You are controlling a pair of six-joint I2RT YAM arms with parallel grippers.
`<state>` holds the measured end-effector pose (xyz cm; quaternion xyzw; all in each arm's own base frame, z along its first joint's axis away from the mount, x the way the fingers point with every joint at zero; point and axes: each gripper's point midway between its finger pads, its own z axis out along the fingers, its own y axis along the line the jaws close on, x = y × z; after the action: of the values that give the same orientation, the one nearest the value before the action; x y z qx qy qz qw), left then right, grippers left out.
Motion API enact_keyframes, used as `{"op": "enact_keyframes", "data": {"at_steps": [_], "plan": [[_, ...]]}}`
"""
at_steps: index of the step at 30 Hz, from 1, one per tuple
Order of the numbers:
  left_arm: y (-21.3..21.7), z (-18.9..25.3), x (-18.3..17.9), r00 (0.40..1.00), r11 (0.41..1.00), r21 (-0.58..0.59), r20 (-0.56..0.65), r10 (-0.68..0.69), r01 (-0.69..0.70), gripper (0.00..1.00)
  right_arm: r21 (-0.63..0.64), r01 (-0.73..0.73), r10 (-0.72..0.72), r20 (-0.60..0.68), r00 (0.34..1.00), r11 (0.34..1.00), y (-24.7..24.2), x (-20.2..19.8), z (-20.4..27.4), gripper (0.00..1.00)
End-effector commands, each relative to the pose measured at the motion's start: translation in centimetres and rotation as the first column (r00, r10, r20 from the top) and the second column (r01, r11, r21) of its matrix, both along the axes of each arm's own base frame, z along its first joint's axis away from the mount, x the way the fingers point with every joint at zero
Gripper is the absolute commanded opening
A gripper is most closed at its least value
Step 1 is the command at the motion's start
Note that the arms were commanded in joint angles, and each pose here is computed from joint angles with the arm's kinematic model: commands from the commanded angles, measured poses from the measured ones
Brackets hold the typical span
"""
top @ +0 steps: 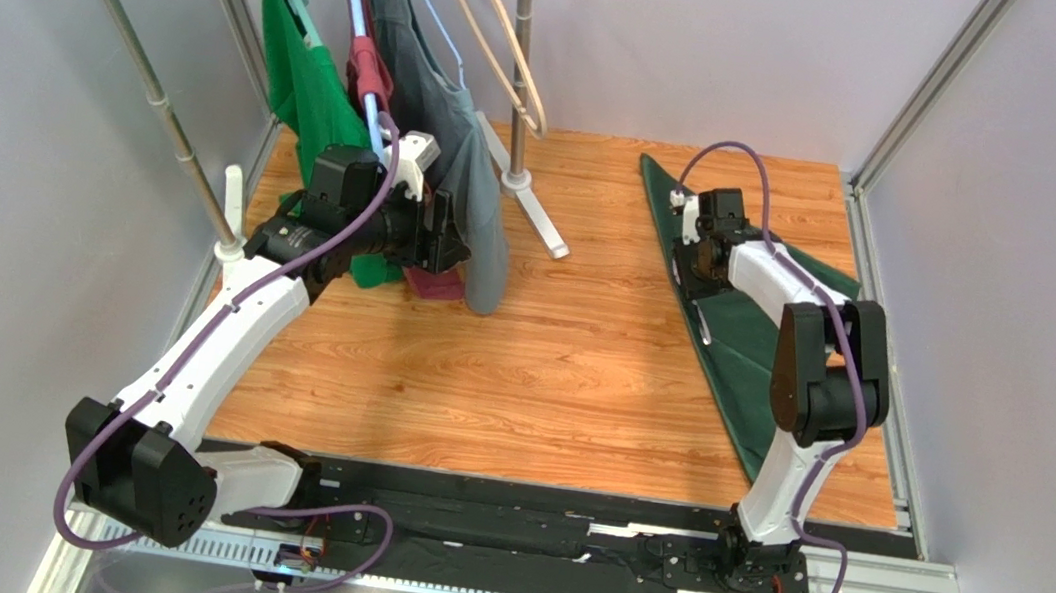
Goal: Fold the napkin, place the utensils inside, and roll it up
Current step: Place the utensil onto the napkin
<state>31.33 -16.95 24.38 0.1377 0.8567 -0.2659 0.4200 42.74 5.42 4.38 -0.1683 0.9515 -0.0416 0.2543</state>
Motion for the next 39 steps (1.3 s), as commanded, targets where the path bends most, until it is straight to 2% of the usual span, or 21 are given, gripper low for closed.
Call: {"op": "enact_keyframes", "data": {"at_steps": [1, 3, 6, 8, 12, 13, 17, 20, 23, 26, 29, 31, 35, 39], "plan": [[0.0, 0.7, 0.2, 0.999, 1.000, -0.005, 0.031, -0.009, 0.009, 0.77, 0.070, 0.032, -0.044, 0.175, 0.984, 0.997, 0.4, 0.8, 7.5, 0.38], [0.1, 0.6, 0.2, 0.999, 1.000, -0.001, 0.035, -0.005, 0.005, 0.77, 0.070, 0.064, -0.078, 0.228, 0.971, 0.996, -0.2, 0.7, 9.5, 0.38], [0.1, 0.5, 0.3, 0.999, 1.000, 0.000, 0.038, -0.001, 0.001, 0.77, 0.101, 0.204, -0.227, 0.332, 0.916, 0.974, -2.0, 0.2, 13.5, 0.39], [0.0, 1.0, 0.3, 0.998, 1.000, -0.002, 0.062, -0.004, 0.004, 0.76, 0.183, 0.296, -0.344, 0.352, 0.871, 0.937, -2.7, -0.6, 15.2, 0.39], [-0.8, 1.3, -0.3, 0.992, 0.998, 0.063, 0.120, -0.023, 0.015, 0.76, 0.247, 0.320, -0.385, 0.295, 0.874, 0.915, -2.1, -2.7, 14.3, 0.38], [-1.7, 1.4, -0.8, 0.990, 0.996, 0.078, 0.132, -0.041, 0.030, 0.76, 0.252, 0.336, -0.398, 0.262, 0.879, 0.908, -2.0, -3.5, 12.9, 0.38], [-4.7, 2.0, -2.2, 0.987, 0.995, 0.051, 0.127, -0.096, 0.090, 0.76, 0.308, 0.393, -0.457, 0.170, 0.873, 0.866, -1.2, -5.5, 10.0, 0.37], [-7.2, 2.2, -2.7, 0.984, 0.992, 0.040, 0.131, -0.123, 0.119, 0.76, 0.361, 0.468, -0.520, 0.056, 0.852, 0.806, -0.2, -7.5, 8.0, 0.36], [-10.6, 1.6, -3.1, 0.981, 0.987, -0.007, 0.108, -0.160, 0.162, 0.76, 0.341, 0.564, -0.590, -0.035, 0.807, 0.752, -0.5, -10.0, 6.1, 0.36], [-14.3, 0.3, -3.3, 0.977, 0.977, -0.056, 0.072, -0.203, 0.207, 0.75, 0.269, 0.664, -0.682, -0.035, 0.731, 0.698, -3.0, -12.1, 5.5, 0.36], [-17.6, -1.9, -3.7, 0.968, 0.962, -0.116, -0.003, -0.250, 0.248, 0.75, 0.267, 0.724, -0.732, -0.087, 0.675, 0.636, -3.8, -13.6, 5.2, 0.36], [-18.8, -3.8, -3.2, 0.966, 0.960, -0.133, -0.054, -0.254, 0.245, 0.75, 0.263, 0.768, -0.766, -0.134, 0.628, 0.584, -3.8, -14.6, 4.4, 0.36], [-19.8, -4.9, -2.5, 0.966, 0.958, -0.153, -0.064, -0.252, 0.240, 0.75, 0.213, 0.794, -0.777, -0.174, 0.605, 0.570, -3.9, -15.6, 2.3, 0.34], [-19.9, -5.3, -1.0, 0.968, 0.966, -0.098, -0.043, -0.246, 0.241, 0.75, 0.235, 0.812, -0.801, -0.169, 0.575, 0.534, -4.3, -13.9, 2.2, 0.33]]}}
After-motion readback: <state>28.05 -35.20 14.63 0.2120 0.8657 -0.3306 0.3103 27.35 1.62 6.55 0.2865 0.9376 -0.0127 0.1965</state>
